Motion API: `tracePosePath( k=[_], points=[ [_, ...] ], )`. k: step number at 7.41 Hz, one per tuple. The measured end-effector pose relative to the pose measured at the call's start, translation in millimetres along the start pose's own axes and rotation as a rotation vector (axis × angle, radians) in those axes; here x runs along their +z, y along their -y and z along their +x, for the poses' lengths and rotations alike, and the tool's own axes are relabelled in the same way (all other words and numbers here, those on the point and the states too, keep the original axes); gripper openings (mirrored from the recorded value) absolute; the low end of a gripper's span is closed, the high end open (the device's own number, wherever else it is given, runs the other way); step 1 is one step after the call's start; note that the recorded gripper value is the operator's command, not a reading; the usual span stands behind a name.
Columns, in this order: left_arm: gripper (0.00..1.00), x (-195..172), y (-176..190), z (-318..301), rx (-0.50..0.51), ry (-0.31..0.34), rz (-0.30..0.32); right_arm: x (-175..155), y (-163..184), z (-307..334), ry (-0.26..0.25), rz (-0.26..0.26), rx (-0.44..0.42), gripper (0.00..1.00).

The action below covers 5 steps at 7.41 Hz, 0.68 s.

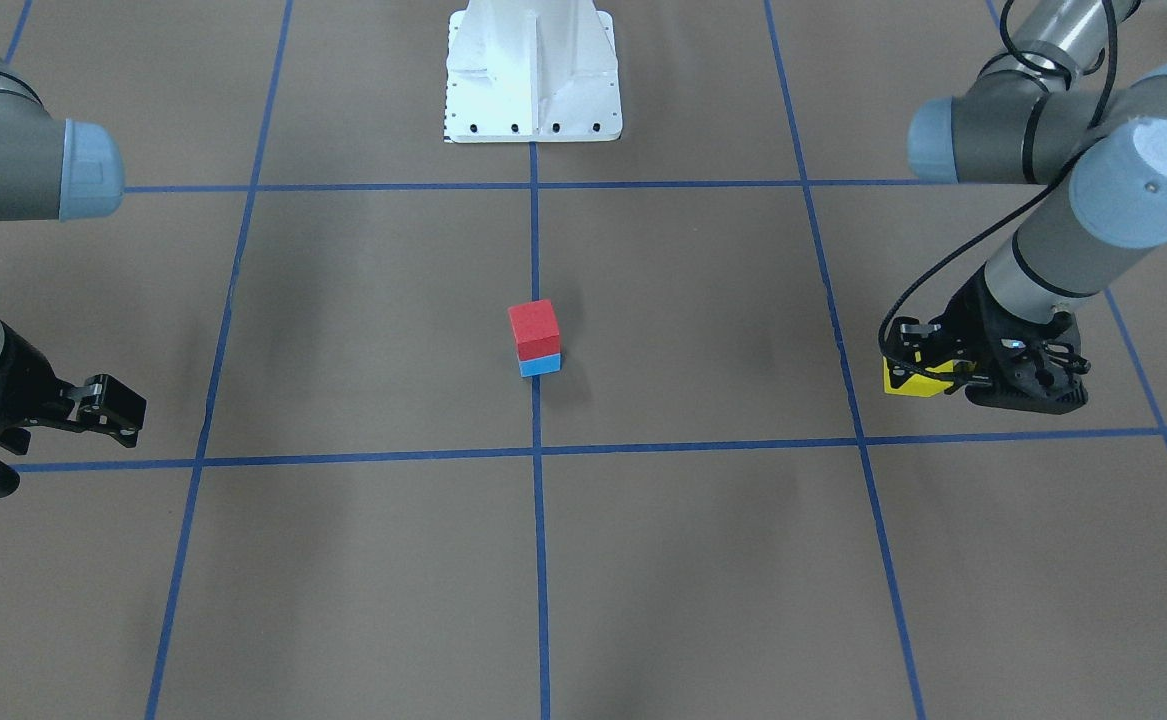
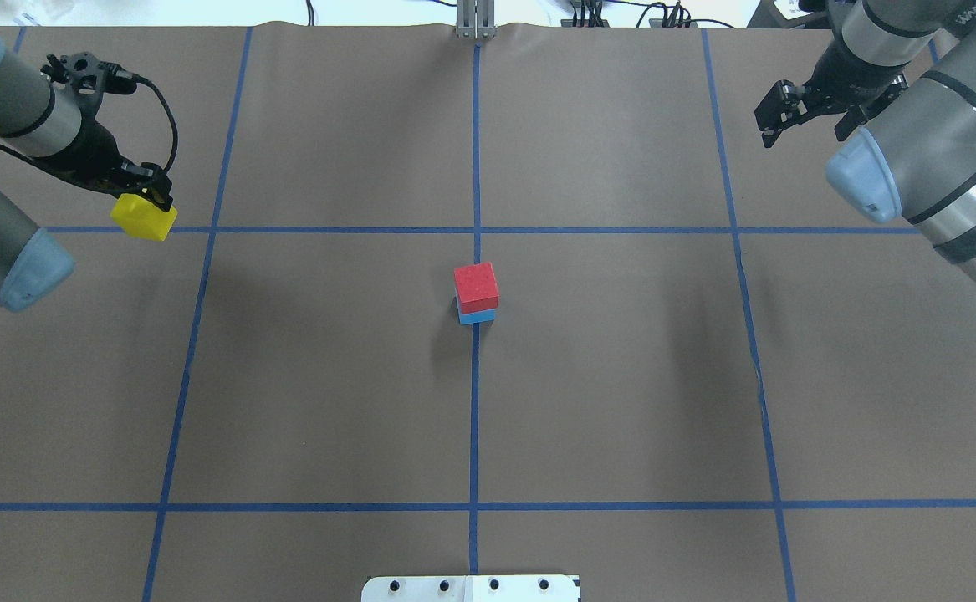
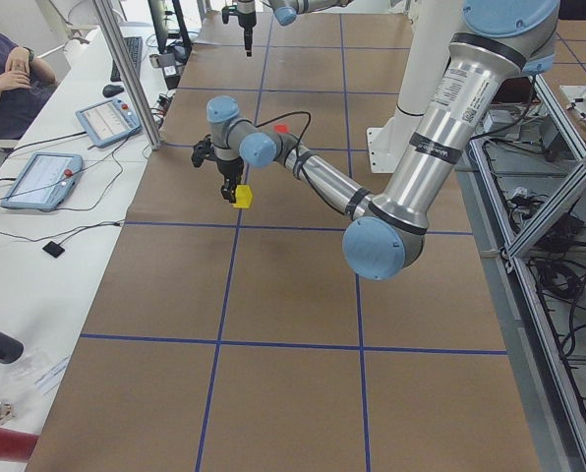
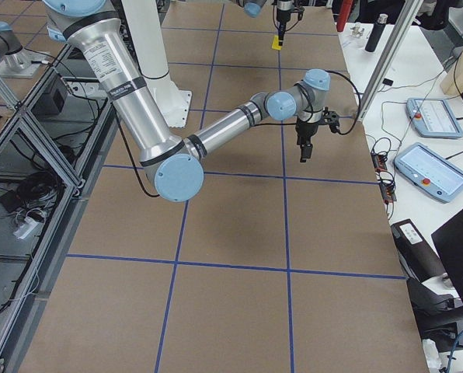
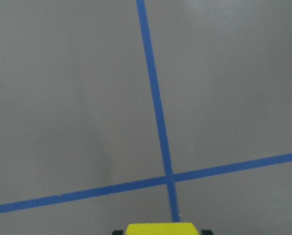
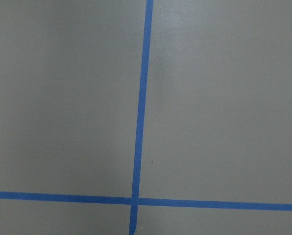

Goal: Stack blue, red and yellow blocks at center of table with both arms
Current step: 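Carry the yellow cube with the left gripper above the red cube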

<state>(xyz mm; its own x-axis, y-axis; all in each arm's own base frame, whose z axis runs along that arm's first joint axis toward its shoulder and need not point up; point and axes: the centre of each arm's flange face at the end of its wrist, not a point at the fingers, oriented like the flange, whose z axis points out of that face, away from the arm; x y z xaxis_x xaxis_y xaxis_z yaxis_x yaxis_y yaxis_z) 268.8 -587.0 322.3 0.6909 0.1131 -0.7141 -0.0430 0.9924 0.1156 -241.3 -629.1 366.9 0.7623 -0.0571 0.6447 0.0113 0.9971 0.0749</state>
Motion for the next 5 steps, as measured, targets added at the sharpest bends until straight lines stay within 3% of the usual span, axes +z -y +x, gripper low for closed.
tracePosePath(
  k=[2, 5],
  points=[
    [0.00, -62.5, -5.1, 79.8, -0.201, -0.028, 0.000, 0.5, -0.3, 0.6, 0.000, -0.001, -0.001, 0.99],
    [0.00, -56.1, -42.5, 258.6, -0.393, -0.074, -0.049, 1.2, -0.7, 2.3, -0.001, -0.002, -0.008, 0.99]
  ],
)
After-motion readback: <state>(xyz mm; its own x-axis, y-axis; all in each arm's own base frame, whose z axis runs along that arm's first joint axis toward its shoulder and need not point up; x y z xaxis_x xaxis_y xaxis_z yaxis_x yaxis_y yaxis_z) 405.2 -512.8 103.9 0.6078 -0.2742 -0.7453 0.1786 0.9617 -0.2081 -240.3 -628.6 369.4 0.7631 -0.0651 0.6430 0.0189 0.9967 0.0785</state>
